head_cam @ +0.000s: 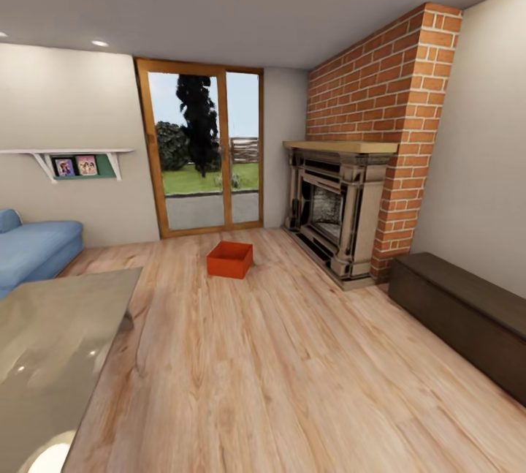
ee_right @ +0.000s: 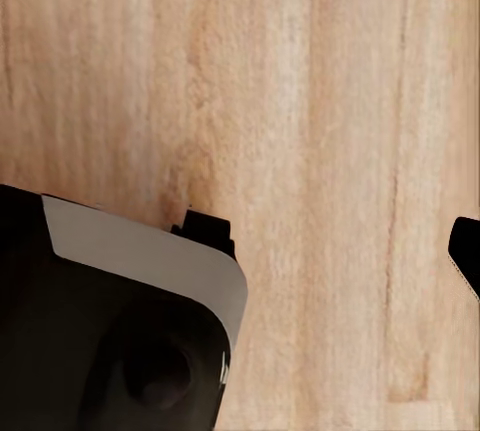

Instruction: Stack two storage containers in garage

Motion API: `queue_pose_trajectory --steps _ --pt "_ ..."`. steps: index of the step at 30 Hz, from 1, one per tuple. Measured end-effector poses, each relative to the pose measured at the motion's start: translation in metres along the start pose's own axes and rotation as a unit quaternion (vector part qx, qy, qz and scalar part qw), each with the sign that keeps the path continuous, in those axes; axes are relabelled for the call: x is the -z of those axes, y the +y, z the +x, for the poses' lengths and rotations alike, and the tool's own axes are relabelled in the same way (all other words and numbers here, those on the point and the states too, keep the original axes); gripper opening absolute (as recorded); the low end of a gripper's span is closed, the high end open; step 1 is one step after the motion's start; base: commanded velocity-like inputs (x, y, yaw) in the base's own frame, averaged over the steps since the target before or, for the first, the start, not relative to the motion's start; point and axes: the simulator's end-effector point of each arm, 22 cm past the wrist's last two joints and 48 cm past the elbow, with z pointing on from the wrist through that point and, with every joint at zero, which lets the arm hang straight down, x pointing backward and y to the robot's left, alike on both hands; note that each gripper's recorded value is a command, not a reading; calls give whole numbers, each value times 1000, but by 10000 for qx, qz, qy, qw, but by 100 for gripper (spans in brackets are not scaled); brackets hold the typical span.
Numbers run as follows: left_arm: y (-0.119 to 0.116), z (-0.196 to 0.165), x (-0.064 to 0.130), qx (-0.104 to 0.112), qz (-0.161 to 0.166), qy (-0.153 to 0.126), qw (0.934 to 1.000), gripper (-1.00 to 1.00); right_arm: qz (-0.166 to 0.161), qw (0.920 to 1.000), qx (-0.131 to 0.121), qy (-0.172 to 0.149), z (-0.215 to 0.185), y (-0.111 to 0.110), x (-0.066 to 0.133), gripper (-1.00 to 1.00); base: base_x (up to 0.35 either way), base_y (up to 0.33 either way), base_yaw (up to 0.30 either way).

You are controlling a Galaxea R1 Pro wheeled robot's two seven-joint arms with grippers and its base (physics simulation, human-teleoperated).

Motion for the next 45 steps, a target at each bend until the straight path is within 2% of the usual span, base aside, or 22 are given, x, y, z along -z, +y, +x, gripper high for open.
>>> queue_pose_trajectory --steps 6,38,45 --pt "1 0 0 -4 -7 -3 10000 100 -26 10000 -19 -2 -1 4 0 100 319 0 53" --pt "-1 0 0 -6 3 0 10000 100 4 10000 -83 8 0 1 0 100 321 0 268" --pt "-1 1 0 -8 4 2 10000 100 10 10000 -74 8 0 -1 0 100 321 0 85"
